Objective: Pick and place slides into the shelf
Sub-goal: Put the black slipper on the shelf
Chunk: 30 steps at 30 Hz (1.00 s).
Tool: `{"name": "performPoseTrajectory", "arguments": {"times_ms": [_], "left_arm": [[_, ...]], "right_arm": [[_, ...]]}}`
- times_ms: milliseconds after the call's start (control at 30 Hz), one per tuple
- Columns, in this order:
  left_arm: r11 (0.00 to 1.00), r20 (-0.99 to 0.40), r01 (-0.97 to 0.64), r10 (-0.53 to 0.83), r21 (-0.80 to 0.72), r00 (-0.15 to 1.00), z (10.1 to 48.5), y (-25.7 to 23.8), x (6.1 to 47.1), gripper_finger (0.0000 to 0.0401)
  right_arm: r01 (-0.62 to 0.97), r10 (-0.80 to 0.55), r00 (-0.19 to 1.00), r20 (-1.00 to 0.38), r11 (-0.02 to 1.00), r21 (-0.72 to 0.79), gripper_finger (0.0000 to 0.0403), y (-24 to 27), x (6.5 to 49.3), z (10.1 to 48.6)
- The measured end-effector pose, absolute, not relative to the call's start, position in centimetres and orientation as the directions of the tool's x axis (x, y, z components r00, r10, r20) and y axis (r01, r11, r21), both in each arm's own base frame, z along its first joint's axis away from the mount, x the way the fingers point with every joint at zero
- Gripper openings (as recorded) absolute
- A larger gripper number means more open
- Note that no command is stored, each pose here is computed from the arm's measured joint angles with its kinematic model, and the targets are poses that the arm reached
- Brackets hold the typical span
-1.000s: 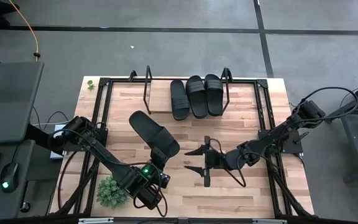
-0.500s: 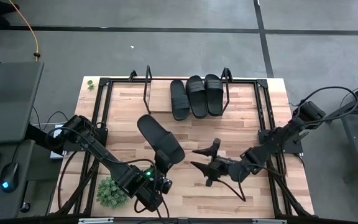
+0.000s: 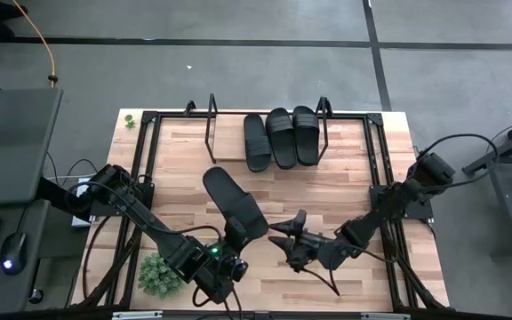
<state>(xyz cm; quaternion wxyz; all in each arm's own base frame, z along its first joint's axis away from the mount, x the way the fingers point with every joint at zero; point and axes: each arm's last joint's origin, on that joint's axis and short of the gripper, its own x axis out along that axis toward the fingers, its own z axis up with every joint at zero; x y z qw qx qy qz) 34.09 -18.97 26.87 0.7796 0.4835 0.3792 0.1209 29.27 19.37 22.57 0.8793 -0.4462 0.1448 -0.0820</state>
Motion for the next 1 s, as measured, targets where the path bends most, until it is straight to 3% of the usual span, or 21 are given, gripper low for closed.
{"name": "performPoseTrajectory", "arguments": {"times_ms": [233, 500, 1000], "left_arm": [[0.563, -0.511, 0.199, 0.474, 0.802, 0.717, 27.7, -19.3, 33.9, 0.0026], [0.563, -0.495, 0.204, 0.430, 0.801, 0.754, 28.4, -20.3, 33.5, 0.0026], [0.581, -0.484, 0.203, 0.383, 0.788, 0.786, 28.8, -20.6, 33.9, 0.0026]], "right_arm": [[0.036, -0.250, 0.960, -0.130, 0.566, -0.824, 0.0211, 20.0, 29.4, 22.9], [0.018, -0.245, 0.959, -0.139, 0.546, -0.837, 0.0211, 20.2, 29.5, 22.3], [0.046, -0.199, 0.976, -0.092, 0.597, -0.801, 0.0199, 20.5, 29.9, 22.5]]}}
